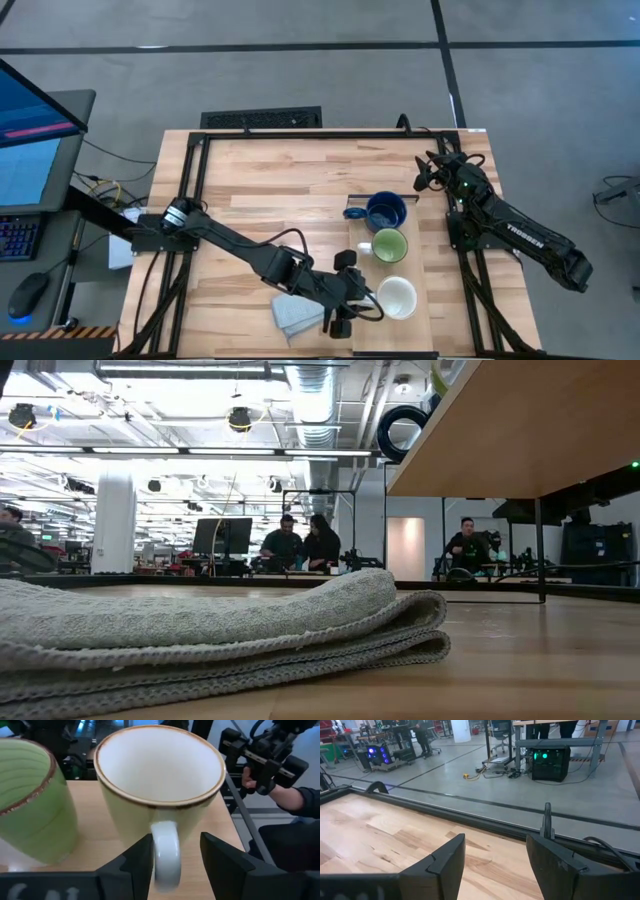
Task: Stack small to large cups/mugs on shelf
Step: Put the white cup on the shelf, then return to Home Position
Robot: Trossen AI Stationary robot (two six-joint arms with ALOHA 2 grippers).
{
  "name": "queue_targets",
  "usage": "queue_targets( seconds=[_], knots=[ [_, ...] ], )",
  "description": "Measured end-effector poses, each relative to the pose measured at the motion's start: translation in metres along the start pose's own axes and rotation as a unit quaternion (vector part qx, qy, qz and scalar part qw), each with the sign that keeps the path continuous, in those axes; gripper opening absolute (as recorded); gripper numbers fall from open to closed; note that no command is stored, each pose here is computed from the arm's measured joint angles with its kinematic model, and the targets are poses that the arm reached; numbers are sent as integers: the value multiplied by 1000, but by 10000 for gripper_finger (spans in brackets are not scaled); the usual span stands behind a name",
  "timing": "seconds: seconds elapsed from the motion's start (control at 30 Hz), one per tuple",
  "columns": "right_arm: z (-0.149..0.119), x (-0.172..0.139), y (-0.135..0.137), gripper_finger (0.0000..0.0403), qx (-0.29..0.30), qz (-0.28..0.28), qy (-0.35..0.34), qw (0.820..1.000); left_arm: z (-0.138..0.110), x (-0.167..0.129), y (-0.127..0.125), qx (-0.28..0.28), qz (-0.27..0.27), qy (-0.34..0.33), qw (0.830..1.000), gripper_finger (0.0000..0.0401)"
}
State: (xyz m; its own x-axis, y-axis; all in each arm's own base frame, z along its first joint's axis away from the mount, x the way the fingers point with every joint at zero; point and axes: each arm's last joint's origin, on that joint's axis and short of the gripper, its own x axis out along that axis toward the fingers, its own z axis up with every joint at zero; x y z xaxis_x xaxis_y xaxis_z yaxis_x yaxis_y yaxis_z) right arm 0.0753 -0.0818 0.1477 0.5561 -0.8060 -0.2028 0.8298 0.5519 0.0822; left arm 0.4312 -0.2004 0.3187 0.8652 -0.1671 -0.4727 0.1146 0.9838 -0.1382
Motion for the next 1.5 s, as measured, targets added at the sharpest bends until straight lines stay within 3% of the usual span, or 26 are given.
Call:
queue_targets(
  seconds=[0.37,0.57,0.73,0.83,0.9,1.03,1.1,1.17,1.2,1.33,1.5],
  knots=[
    [0,0,0,235,0,0,0,1000,14,-17,2,26,33,36,998,153],
    [0,0,0,235,0,0,0,1000,33,-40,3,49,51,62,996,153],
    [0,0,0,235,-1,0,1,1000,44,-65,12,58,169,78,981,153],
    [0,0,0,235,-2,0,0,1000,47,-80,19,106,242,94,960,153],
    [0,0,0,235,-13,0,-1,1000,49,-91,24,147,305,105,935,153],
    [1,0,0,235,-38,0,-5,999,50,-121,41,181,478,83,855,153],
    [3,0,0,235,-46,1,-13,999,51,-145,52,177,549,59,815,153],
    [3,0,0,235,-50,1,-13,999,55,-159,61,139,603,-10,786,153],
    [4,0,0,235,-50,1,-12,999,56,-166,64,137,615,-23,776,153],
    [14,-2,1,235,-46,0,-32,998,58,-198,84,126,625,-11,770,153],
    [23,-4,0,235,-50,-6,-60,997,41,-233,118,106,650,13,753,153]
  ],
)
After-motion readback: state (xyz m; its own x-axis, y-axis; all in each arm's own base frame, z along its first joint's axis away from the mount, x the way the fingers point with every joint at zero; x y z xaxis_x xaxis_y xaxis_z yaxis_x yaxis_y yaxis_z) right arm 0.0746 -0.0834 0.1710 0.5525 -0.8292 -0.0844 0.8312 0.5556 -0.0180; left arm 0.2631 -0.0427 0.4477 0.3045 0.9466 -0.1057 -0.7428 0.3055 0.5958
